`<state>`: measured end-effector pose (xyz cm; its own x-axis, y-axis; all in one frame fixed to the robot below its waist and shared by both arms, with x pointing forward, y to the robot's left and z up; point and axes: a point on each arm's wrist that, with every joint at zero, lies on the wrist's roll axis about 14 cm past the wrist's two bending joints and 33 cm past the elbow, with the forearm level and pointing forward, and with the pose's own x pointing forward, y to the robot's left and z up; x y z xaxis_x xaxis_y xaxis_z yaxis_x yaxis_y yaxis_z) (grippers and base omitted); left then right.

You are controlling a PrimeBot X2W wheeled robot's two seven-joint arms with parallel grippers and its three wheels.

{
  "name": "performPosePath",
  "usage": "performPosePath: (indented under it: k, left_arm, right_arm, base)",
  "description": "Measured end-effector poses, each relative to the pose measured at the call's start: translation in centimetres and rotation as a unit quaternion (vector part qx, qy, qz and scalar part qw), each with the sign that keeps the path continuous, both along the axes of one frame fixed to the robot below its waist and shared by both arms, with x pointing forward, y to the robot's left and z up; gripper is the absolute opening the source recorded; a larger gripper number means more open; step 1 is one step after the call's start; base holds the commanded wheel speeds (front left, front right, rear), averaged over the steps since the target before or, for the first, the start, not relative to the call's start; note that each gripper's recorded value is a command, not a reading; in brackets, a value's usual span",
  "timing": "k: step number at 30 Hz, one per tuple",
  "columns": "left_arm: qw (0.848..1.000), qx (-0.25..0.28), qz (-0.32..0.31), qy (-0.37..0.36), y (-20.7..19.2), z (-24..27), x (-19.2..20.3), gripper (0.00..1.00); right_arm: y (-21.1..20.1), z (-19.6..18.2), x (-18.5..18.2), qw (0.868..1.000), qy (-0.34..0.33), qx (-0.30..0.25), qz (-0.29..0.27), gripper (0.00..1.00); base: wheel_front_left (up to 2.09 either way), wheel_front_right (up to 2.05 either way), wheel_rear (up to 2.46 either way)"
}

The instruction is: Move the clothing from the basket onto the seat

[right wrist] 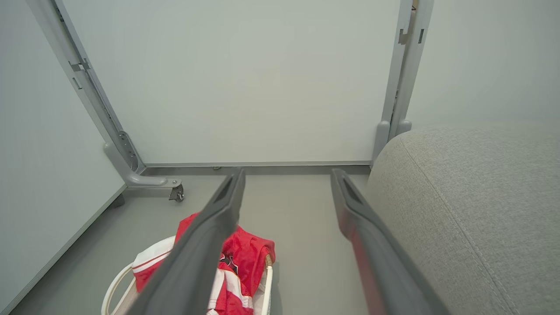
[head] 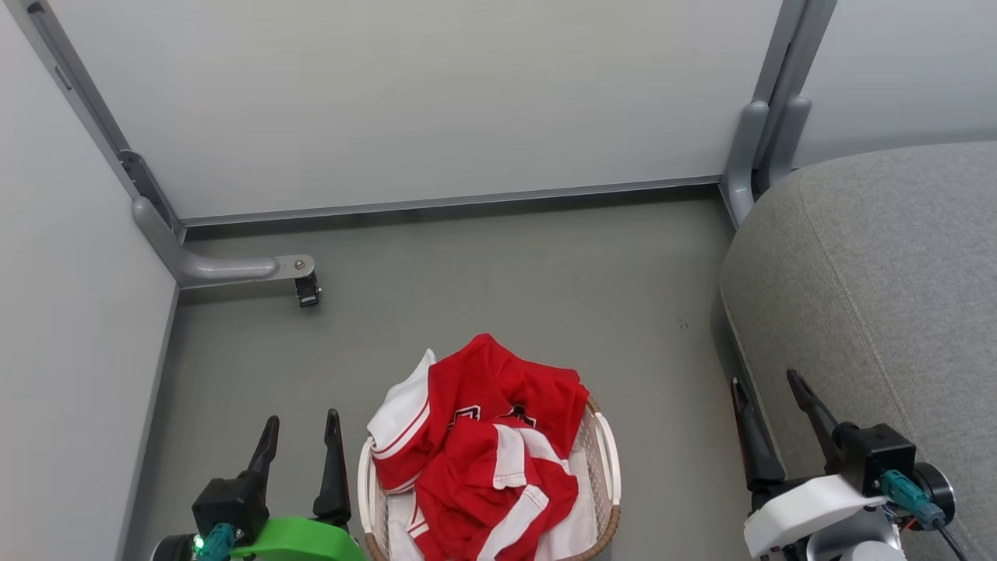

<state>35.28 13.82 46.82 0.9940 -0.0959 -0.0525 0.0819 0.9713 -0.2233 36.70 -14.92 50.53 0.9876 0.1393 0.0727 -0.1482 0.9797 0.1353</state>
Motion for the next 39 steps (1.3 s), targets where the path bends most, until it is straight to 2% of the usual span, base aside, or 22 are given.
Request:
performPosePath:
  k: [12, 34, 39]
  left_arm:
    - [0.999, 0.035, -0.006, -0.005, -0.1, -0.3, -0.2, 1.0]
    - [0.999, 0.037, -0.004, 0.002, 0.0, -0.7, 0.0, 1.0]
    - [0.999, 0.048, -0.014, -0.005, -0.2, -0.4, 1.6, 1.0]
  right_arm:
    - [0.3, -0.1, 0.0, 0.999, -0.008, -0.038, 0.007, 1.0]
    - [0.1, 0.0, 0.2, 0.999, -0.01, -0.038, 0.004, 1.0]
    - [-0.2, 0.4, 1.2, 0.999, -0.016, -0.037, 0.0, 1.0]
  base:
    - [0.0, 0.0, 0.0]
    - [0.0, 0.0, 0.0]
    - [0.0, 0.0, 0.0]
